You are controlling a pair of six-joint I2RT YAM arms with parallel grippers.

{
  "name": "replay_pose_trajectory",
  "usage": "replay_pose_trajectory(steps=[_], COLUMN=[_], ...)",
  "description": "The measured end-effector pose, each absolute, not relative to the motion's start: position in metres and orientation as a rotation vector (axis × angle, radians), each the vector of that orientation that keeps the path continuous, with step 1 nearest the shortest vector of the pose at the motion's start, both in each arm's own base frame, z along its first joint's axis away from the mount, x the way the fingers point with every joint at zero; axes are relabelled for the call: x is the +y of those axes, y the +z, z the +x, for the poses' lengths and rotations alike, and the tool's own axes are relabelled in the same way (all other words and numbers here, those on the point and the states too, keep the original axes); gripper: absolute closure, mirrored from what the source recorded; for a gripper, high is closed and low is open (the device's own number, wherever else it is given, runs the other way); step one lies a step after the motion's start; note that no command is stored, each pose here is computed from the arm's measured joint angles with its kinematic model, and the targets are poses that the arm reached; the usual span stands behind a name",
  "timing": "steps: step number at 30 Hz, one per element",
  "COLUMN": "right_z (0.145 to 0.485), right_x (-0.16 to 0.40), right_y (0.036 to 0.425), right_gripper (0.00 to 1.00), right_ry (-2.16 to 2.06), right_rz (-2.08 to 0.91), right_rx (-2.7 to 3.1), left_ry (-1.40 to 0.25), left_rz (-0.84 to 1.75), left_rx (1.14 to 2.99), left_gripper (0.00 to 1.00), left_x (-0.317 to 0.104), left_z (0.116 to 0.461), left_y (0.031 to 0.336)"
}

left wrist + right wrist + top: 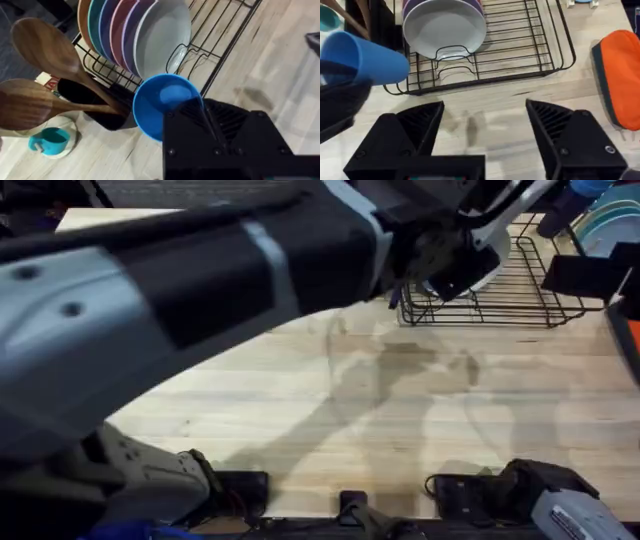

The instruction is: Pick up the cup on the table and put them onto the rack.

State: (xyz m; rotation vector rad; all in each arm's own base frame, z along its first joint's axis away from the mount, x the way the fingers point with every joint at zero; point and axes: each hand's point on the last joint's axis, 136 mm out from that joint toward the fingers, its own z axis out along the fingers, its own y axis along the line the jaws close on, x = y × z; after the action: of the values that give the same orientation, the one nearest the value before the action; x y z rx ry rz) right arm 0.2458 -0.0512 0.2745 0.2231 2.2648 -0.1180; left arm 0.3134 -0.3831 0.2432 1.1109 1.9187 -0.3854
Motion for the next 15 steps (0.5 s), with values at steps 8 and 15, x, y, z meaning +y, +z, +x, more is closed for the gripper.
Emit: replay_pose_trajectory(steps=[8, 15], right_z=[0.246, 0.246], right_x=[-0.051, -0.051], right_y=[0.275, 0.275], right_gripper=[0.009, 0.009], right_ry=[-0.118, -0.118], right_rz=[0.223, 0.223], right_rx=[2.265, 2.265], left_ry=[-0.379, -0.362], left_rz=[1.121, 1.145], left_rx=[1.935, 1.976], left_gripper=[0.960, 0.960], left_x=[-0.397, -0.401], left_z=[0.325, 0.328], left_y=[0.217, 0.192])
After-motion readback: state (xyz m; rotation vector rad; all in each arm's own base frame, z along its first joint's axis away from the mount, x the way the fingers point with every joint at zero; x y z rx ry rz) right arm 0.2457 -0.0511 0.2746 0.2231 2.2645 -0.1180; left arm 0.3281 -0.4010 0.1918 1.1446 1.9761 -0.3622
